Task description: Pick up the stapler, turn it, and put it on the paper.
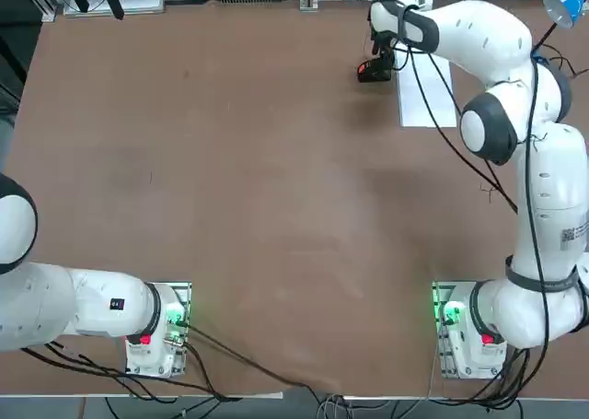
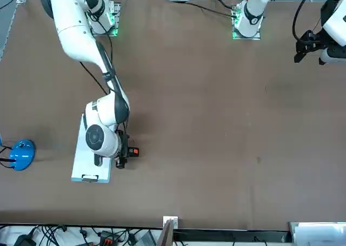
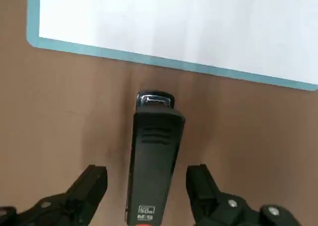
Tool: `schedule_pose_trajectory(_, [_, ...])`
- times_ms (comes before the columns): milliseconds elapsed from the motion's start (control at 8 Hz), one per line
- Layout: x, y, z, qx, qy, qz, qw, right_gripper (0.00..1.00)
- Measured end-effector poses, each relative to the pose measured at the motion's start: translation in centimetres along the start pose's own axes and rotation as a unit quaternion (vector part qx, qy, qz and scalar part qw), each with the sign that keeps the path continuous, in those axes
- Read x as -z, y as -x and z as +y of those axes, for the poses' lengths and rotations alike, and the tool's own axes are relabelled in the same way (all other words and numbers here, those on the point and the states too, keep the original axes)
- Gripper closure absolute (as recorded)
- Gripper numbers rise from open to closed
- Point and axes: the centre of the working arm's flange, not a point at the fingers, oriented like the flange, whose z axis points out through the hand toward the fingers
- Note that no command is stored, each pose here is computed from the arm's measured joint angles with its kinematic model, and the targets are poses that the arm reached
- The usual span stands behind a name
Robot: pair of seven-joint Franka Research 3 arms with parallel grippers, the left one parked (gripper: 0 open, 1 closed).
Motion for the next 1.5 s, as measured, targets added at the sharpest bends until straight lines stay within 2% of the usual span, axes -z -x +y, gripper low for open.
schedule_pose_trajectory(375, [-0.6,-0.1,0.0,-0.001,0.004,0.002,1.0,0.1])
schedule_pose_trajectory(500, [-0.7,-0.2,0.0,-0.001,0.004,0.002,1.0,0.18])
schedule_pose_trajectory(750, [-0.7,-0.2,0.0,0.002,0.004,0.006,1.0,0.36])
schedule_pose_trajectory(875, [-0.5,-0.2,0.0,0.005,0.003,0.007,1.0,0.56])
schedule_pose_trajectory(1250, [1.4,0.0,0.0,0.043,0.009,0.021,0.999,0.58])
schedule_pose_trajectory(1500, [5.9,0.5,0.6,0.113,0.011,0.042,0.993,0.58])
